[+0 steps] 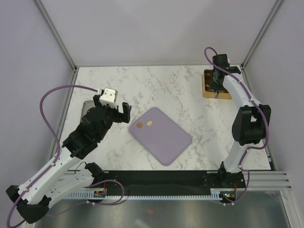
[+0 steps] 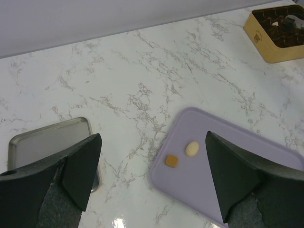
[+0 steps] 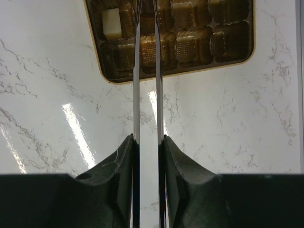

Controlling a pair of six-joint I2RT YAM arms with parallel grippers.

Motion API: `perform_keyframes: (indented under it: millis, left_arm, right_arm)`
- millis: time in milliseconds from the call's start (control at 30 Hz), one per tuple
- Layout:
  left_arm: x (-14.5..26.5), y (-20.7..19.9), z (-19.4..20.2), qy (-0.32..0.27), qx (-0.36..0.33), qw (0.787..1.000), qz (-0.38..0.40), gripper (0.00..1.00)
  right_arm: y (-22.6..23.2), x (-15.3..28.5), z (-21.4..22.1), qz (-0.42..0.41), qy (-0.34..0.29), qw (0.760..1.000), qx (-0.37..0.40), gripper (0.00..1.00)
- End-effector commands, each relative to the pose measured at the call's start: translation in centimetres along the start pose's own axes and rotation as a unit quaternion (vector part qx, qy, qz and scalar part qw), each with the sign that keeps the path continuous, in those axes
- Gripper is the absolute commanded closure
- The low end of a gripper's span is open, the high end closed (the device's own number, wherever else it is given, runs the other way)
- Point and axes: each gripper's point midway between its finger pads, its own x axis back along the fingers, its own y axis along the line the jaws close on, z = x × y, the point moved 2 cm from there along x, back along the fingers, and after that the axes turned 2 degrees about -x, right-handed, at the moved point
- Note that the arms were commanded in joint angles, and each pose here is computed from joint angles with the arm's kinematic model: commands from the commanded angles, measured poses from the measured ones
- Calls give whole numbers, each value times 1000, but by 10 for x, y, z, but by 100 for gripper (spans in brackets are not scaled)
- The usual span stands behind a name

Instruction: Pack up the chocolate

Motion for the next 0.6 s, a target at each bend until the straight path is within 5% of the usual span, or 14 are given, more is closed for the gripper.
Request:
perform_keyframes:
  millis: [0,567]
  left_arm:
    - [-1,4,-8,-18,-16,1000,-10,2]
    - [-1,5,-9,-20,-15,1000,-13,2]
  right_arm:
    - [4,3,-18,-8,-29,999,-17,67]
    - [-5,-1,-16,6,-28,999,-19,58]
